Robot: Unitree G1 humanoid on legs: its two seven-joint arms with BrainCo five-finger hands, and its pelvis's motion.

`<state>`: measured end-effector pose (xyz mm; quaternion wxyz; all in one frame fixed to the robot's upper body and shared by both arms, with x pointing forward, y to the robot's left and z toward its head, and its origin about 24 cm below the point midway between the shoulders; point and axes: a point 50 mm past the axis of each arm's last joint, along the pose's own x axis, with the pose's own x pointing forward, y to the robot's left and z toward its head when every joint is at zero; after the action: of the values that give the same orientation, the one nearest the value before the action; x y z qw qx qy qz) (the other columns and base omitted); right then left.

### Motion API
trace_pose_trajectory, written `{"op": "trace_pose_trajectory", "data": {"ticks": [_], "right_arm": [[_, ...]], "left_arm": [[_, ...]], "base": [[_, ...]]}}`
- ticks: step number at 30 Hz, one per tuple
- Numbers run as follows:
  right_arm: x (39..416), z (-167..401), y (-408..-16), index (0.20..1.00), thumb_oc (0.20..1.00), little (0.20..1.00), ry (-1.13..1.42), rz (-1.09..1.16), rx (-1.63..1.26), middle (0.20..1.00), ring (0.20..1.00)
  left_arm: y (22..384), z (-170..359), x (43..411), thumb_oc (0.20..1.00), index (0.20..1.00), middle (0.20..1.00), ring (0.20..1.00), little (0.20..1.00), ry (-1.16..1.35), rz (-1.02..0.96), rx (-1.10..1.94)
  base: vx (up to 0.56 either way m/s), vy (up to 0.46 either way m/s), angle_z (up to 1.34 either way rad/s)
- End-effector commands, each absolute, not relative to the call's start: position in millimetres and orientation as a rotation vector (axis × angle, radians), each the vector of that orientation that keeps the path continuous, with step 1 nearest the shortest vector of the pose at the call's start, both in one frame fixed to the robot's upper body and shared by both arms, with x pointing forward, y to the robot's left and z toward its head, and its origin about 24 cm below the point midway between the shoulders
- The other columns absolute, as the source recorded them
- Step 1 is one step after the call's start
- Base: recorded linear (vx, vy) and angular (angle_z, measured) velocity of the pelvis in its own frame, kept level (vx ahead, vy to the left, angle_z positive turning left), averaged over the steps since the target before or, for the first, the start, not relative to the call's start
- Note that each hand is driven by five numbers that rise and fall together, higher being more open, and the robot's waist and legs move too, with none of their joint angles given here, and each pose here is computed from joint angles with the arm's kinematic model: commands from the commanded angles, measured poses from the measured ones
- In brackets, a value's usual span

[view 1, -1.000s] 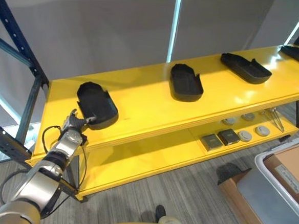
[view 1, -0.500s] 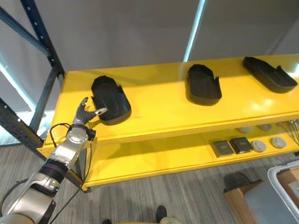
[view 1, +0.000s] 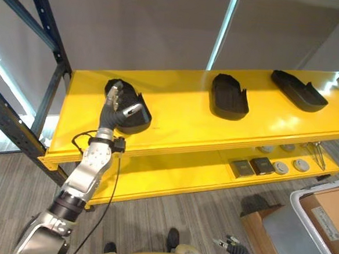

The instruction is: Move parts from the plastic box to the shelf.

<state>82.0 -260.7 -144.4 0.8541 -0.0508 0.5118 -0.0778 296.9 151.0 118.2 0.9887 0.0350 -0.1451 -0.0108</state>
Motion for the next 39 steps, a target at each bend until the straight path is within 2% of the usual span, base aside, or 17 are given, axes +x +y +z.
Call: {"op": "trace_pose_trajectory", "data": {"ticks": [1, 5, 6, 7, 8, 9, 10, 16, 22, 39], "right_arm": [[84.0, -143.2, -264.9, 1.0, 1.0, 1.0, 1.065, -0.177, -0.136, 1.0, 1.0], [76.4, -144.8, -266.2, 1.0, 1.0, 1.0, 1.094, -0.157, -0.161, 1.0, 1.0], [71.3, -146.4, -265.0, 1.0, 1.0, 1.0, 1.108, -0.141, -0.169, 1.0, 1.0], [71.2, -146.4, -264.9, 1.0, 1.0, 1.0, 1.108, -0.139, -0.169, 1.0, 1.0], [72.3, -146.1, -264.6, 1.0, 1.0, 1.0, 1.106, -0.122, -0.183, 1.0, 1.0], [73.3, -145.9, -264.6, 1.0, 1.0, 1.0, 1.102, -0.118, -0.186, 1.0, 1.0], [77.8, -144.9, -264.3, 1.0, 1.0, 1.0, 1.087, -0.115, -0.182, 1.0, 1.0], [90.2, -141.1, -262.2, 1.0, 1.0, 1.0, 1.059, -0.083, -0.202, 1.0, 1.0], [89.5, -141.2, -261.7, 1.0, 1.0, 1.0, 1.056, -0.068, -0.213, 1.0, 1.0], [88.2, -143.3, -255.8, 1.0, 1.0, 1.0, 1.073, 0.021, -0.251, 1.0, 1.0]], "left_arm": [[152.0, 160.8, 287.1, 1.0, 1.0, 1.0, 1.0, 1.0, -0.499, -0.162, 0.014], [148.7, 157.4, 278.7, 1.0, 1.0, 1.0, 1.0, 1.0, -0.466, -0.294, -0.013], [142.1, 147.4, 269.4, 0.73, 0.73, 0.73, 0.73, 0.73, -0.393, -0.456, -0.079], [140.4, 145.4, 267.5, 0.68, 0.68, 0.68, 0.68, 0.68, -0.381, -0.477, -0.088], [131.8, 135.4, 258.7, 0.576, 0.576, 0.576, 0.576, 0.576, -0.333, -0.581, -0.098], [128.7, 131.4, 256.6, 0.42, 0.42, 0.42, 0.42, 0.42, -0.307, -0.608, -0.109], [122.6, 122.1, 252.8, 0.2, 0.2, 0.2, 0.2, 0.2, -0.249, -0.646, -0.143], [122.2, 103.2, 245.2, 0.2, 0.2, 0.2, 0.2, 0.2, -0.185, -0.688, -0.142], [122.3, 96.4, 248.7, 0.2, 0.2, 0.2, 0.2, 0.2, -0.165, -0.647, -0.125], [105.8, 106.0, 290.6, 0.2, 0.2, 0.2, 0.2, 0.2, -0.19, -0.467, -0.143]], "base": [[0.03, -0.039, 0.05], [0.05, -0.008, 0.02], [0.05, 0.001, 0.0], [0.06, 0.008, 0.02], [0.02, 0.013, 0.04], [0.0, 0.016, 0.04], [-0.01, 0.008, 0.04], [-0.03, 0.003, 0.01], [-0.01, 0.0, 0.0], [0.02, -0.017, -0.05]]}}
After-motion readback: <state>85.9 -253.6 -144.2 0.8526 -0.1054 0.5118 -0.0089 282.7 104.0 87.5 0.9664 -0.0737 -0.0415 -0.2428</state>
